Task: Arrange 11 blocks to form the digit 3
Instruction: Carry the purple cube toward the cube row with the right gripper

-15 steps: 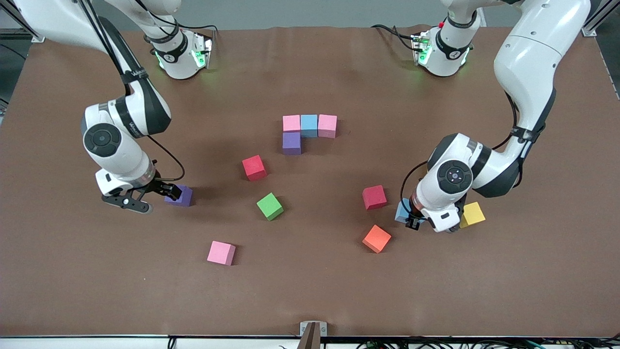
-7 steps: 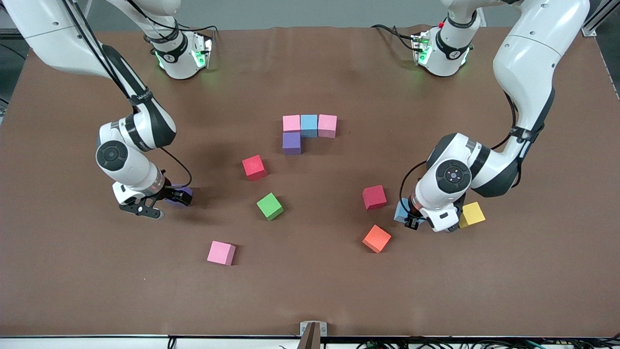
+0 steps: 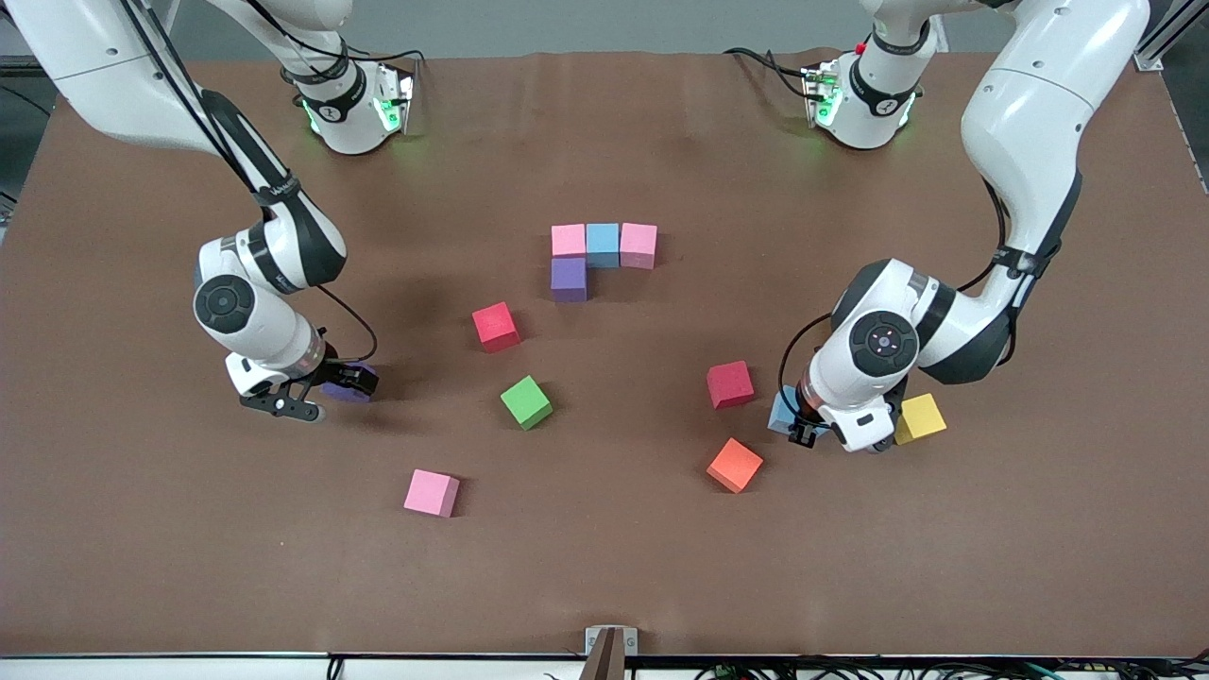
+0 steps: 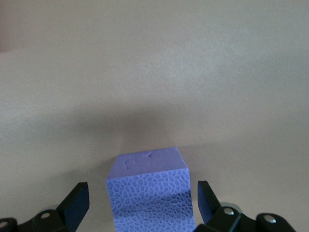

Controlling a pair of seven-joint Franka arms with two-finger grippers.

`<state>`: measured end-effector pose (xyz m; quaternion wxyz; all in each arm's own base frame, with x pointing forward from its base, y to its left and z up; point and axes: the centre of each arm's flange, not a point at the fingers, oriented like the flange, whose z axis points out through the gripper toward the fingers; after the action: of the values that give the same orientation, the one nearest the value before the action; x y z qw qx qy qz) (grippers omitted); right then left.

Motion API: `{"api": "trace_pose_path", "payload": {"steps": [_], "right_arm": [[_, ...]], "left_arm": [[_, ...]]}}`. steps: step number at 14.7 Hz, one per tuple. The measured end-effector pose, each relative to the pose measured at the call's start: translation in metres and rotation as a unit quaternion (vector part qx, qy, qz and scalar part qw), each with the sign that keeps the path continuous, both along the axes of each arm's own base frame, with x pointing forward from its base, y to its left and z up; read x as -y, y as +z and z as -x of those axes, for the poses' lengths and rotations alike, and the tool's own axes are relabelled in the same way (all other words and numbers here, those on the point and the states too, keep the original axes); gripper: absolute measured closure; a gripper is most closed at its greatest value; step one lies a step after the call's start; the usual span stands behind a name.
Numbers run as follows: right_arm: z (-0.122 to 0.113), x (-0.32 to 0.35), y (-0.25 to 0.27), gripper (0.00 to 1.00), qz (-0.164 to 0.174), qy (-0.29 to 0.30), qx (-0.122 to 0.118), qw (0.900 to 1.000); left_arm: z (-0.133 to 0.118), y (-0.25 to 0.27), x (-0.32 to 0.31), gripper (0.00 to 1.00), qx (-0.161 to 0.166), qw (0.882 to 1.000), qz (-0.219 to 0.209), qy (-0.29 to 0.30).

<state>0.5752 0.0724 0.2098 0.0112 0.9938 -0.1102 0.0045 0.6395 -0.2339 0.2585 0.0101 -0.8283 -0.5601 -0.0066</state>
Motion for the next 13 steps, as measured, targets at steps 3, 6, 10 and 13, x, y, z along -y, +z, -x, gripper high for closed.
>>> {"api": "trace_pose_path", "payload": {"steps": [3, 6, 10, 13], "right_arm": [[0.006, 0.003, -0.007, 0.09, -0.003, 0.0, -0.001, 1.0], [0.009, 0.004, -0.009, 0.24, -0.006, 0.003, 0.001, 1.0], [0.009, 0.002, -0.008, 0.41, -0.006, 0.024, 0.002, 1.0], [0.01, -0.021, 0.005, 0.41, -0.006, 0.057, -0.001, 0.998]], "left_arm": [[0.0, 0.0, 0.0, 0.44, 0.0, 1.0, 0.0, 0.0], [0.0, 0.0, 0.0, 0.44, 0.0, 1.0, 0.0, 0.0], [0.0, 0.0, 0.0, 0.44, 0.0, 1.0, 0.0, 0.0], [0.0, 0.0, 0.0, 0.44, 0.0, 1.0, 0.0, 0.0]]}}
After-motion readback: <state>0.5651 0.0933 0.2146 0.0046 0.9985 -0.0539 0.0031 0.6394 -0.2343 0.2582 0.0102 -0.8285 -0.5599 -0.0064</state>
